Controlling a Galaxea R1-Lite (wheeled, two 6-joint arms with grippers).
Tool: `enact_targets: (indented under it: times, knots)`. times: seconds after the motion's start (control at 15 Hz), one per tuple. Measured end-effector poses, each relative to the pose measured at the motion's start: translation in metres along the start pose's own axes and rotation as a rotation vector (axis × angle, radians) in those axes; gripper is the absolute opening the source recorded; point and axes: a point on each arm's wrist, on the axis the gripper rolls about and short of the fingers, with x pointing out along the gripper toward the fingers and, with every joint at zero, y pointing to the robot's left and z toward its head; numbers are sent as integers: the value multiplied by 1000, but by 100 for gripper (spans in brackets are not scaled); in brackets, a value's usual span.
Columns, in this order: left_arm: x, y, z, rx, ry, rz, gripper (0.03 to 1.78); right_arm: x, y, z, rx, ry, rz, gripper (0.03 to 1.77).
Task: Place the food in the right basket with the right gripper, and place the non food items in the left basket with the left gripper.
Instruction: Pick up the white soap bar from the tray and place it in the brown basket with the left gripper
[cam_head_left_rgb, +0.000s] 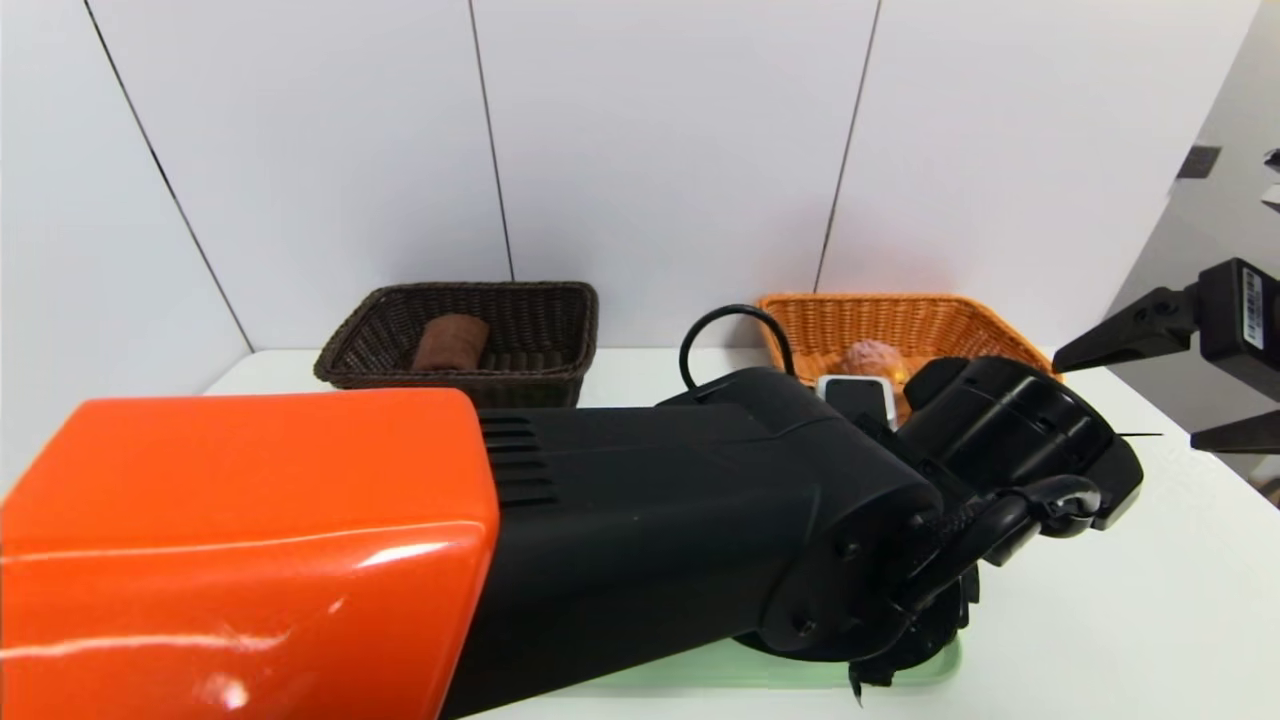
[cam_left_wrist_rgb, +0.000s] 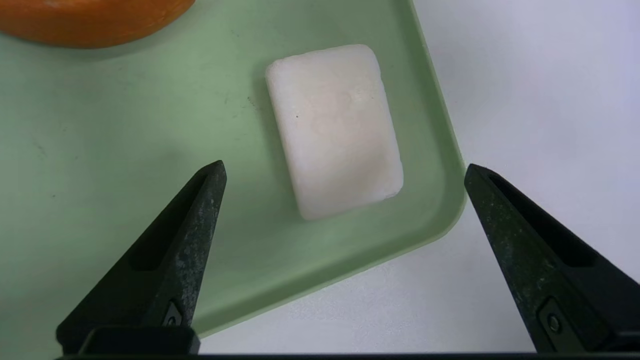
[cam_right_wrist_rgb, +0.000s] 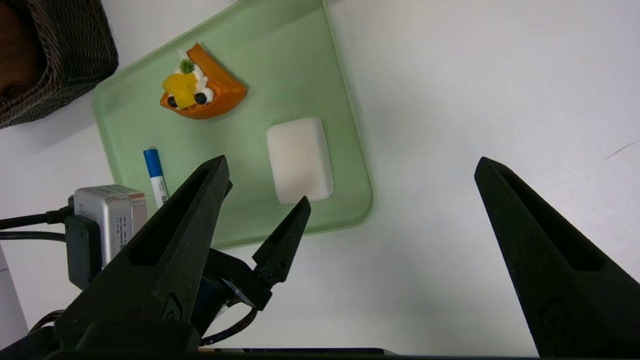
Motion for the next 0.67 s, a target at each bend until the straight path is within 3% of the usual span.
enact_targets:
  times: [0.67]
  knots:
    - [32, 2, -9, 7, 29, 19, 169, 2, -4, -6, 2, 20, -14, 170]
